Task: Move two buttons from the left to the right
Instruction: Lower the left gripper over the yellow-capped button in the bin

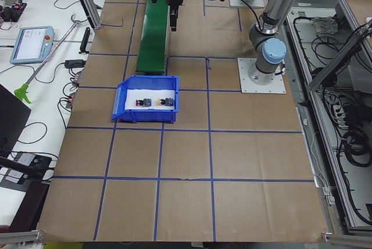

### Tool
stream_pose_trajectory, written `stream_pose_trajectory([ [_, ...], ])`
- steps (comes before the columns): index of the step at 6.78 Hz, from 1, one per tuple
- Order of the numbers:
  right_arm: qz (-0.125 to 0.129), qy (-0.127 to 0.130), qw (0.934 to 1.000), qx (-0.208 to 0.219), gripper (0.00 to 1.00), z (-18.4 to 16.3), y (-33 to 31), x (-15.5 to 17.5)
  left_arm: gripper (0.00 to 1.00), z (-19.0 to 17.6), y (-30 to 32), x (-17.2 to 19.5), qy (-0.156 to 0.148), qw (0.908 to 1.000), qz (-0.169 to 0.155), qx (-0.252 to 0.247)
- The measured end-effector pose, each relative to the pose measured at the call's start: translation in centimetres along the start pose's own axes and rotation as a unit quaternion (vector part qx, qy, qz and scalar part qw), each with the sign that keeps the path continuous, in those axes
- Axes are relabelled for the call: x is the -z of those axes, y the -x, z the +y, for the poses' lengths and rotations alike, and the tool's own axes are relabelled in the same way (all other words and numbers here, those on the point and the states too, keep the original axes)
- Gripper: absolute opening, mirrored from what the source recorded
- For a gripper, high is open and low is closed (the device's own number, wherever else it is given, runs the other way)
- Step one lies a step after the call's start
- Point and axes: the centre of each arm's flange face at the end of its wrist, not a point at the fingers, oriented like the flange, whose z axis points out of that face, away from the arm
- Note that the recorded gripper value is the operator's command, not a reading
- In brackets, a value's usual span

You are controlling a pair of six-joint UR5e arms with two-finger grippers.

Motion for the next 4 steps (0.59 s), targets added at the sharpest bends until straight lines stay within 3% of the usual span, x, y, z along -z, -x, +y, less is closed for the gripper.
stream_pose_trajectory([
  [4, 0.001, -0.001, 1.0, 0.0, 1.0, 0.0, 0.0, 0.1, 1.0, 1.1, 16.8, -1.8, 0.012, 0.9998, 0.006, -0.011],
])
